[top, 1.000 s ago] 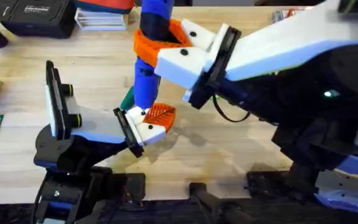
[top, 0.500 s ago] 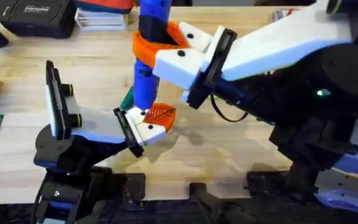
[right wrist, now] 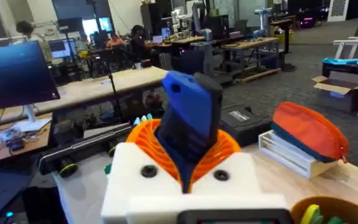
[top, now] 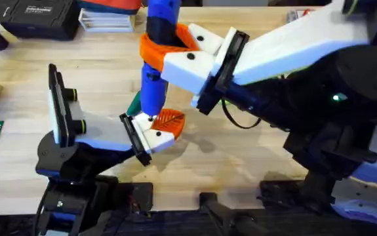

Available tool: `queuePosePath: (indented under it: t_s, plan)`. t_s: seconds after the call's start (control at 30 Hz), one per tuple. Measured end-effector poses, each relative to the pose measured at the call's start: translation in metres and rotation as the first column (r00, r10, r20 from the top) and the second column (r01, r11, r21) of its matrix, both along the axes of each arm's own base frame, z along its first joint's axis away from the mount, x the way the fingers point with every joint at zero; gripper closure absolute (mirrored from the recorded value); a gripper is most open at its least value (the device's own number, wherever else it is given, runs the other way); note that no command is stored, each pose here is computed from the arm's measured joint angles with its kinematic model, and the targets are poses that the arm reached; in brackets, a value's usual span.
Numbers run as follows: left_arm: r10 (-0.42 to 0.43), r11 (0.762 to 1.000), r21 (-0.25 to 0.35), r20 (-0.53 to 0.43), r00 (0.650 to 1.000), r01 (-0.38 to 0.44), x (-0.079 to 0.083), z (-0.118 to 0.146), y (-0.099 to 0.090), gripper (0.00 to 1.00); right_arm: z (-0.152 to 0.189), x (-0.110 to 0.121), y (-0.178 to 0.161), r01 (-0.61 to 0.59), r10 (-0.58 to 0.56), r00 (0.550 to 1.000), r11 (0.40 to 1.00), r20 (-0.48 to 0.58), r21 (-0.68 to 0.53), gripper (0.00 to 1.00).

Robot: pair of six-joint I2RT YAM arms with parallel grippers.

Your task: Pick up the gripper from the table and insert it into the empty holder that is missing its gripper. Then pick up a screw, insert it into the mounting hole, and use the screwdriver to tighten it. Finally, clean up the table by picking up the vegetable and placing it into the bucket.

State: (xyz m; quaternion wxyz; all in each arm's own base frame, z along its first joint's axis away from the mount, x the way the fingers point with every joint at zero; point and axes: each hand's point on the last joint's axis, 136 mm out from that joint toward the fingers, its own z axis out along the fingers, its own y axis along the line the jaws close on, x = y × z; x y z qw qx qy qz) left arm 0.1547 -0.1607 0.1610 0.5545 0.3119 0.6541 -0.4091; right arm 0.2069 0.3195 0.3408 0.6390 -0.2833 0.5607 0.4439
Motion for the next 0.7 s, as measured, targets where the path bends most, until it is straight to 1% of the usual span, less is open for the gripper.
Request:
queuePosePath:
  t_s: [0.4,0.5,0.6,0.7]
  plan:
    - [0.000,1.000,0.000,0.001,1.000,0.000,0.000,0.000,0.000,0.996,0.003,-0.001,-0.001,-0.001,0.001,1.000,1.000,0.006,0.012,0.976]
    - [0.000,1.000,0.000,0.001,1.000,0.000,0.000,0.000,0.000,0.996,0.019,0.000,-0.007,0.006,-0.009,0.999,0.998,0.047,0.065,0.976]
    - [0.000,1.000,0.000,0.001,1.000,0.000,0.000,0.000,0.000,0.996,0.043,0.004,-0.027,0.043,-0.056,0.994,0.991,0.097,0.130,0.976]
    - [0.000,1.000,0.000,0.001,1.000,0.000,0.000,0.000,0.000,0.996,0.056,0.011,-0.046,0.087,-0.107,0.987,0.983,0.121,0.161,0.976]
